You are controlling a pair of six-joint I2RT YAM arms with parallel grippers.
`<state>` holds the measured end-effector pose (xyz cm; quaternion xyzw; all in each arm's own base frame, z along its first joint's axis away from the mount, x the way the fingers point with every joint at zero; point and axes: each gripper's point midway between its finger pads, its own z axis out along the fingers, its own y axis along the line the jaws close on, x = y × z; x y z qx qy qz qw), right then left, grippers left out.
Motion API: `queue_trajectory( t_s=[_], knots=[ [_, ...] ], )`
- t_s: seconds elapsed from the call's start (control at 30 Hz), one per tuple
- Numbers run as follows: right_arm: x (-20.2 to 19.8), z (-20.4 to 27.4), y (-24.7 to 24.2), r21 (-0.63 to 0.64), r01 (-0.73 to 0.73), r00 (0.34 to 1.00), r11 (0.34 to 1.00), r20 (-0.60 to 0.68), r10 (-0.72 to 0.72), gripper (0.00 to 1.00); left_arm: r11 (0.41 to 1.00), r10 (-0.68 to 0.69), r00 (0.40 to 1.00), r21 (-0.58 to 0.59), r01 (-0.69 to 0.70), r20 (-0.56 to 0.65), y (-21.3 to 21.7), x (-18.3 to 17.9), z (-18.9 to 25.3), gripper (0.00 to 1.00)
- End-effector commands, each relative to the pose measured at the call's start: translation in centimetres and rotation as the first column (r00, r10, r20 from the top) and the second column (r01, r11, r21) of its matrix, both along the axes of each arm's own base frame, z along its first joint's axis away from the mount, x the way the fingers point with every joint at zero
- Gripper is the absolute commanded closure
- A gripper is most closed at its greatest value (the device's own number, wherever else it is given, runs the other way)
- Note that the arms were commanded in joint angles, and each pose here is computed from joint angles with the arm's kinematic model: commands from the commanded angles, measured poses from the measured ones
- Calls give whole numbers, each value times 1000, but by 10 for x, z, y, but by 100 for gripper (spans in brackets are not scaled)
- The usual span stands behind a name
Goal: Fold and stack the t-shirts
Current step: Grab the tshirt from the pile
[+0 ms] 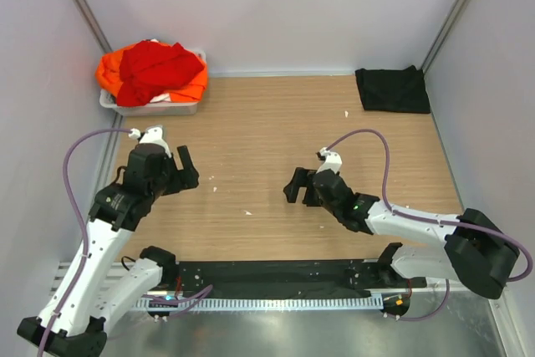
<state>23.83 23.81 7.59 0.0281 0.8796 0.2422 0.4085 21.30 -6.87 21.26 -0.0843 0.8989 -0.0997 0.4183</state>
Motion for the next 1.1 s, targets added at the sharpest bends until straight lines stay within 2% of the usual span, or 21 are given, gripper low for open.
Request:
queue_trajectory(
  t_s=[0.0, 0.07, 0.1, 0.13, 0.23, 0.3, 0.33, 0.37, 0.6, 0.67, 0.77, 0.8, 0.87, 0.9, 0.93, 1.07],
  knots=[
    [2, 24, 9, 68, -60, 992, 996, 118, 52, 0, 993, 105, 992, 55, -109, 71, 20, 13, 24, 12],
    [0, 34, 11, 99, -86, 986, 991, 149, 71, 0, 987, 132, 987, 79, -139, 94, 24, 25, 33, 6],
    [-6, 28, 9, 104, -101, 986, 989, 145, 86, 0, 987, 140, 980, 64, -150, 144, 22, 36, 48, 4],
    [-7, 29, 10, 114, -109, 983, 987, 157, 91, 0, 986, 135, 982, 85, -147, 131, 19, 48, 43, 1],
    [-8, 33, 8, 138, -112, 980, 984, 182, 86, 0, 979, 143, 976, 122, -164, 165, 17, 81, 63, 1],
    [-9, 33, 7, 144, -109, 980, 984, 182, 82, 0, 963, 195, 976, 171, -209, 96, 25, 108, 52, 3],
    [-8, 32, 6, 143, -104, 980, 984, 181, 77, 0, 960, 221, 966, 145, -239, 133, 29, 123, 74, 4],
    [-8, 31, 6, 145, -100, 981, 984, 179, 73, 0, 954, 240, 966, 158, -253, 99, 31, 139, 65, 4],
    [-7, 21, 8, 121, -90, 988, 989, 139, 73, 0, 916, 366, 921, 127, -382, 131, 69, 231, 81, 6],
    [-8, 20, 8, 119, -93, 988, 989, 136, 76, 0, 905, 398, 900, 82, -416, 175, 82, 252, 101, 7],
    [-8, 20, 9, 122, -97, 987, 988, 138, 80, 0, 912, 396, 905, 54, -408, 154, 87, 287, 88, 9],
    [-8, 20, 8, 120, -94, 988, 988, 137, 78, 0, 910, 399, 898, 38, -412, 185, 88, 296, 103, 9],
    [-8, 19, 9, 118, -96, 988, 988, 135, 80, 0, 905, 410, 900, 54, -421, 147, 93, 316, 83, 9],
    [-8, 18, 9, 118, -95, 988, 988, 133, 79, 0, 903, 416, 893, 35, -427, 171, 94, 323, 96, 9],
    [-8, 18, 9, 119, -96, 988, 988, 134, 79, 0, 902, 419, 898, 50, -429, 133, 96, 336, 75, 10],
    [-7, 18, 9, 119, -93, 988, 989, 133, 77, 0, 905, 420, 904, 43, -424, 81, 97, 360, 49, 12]
  ],
)
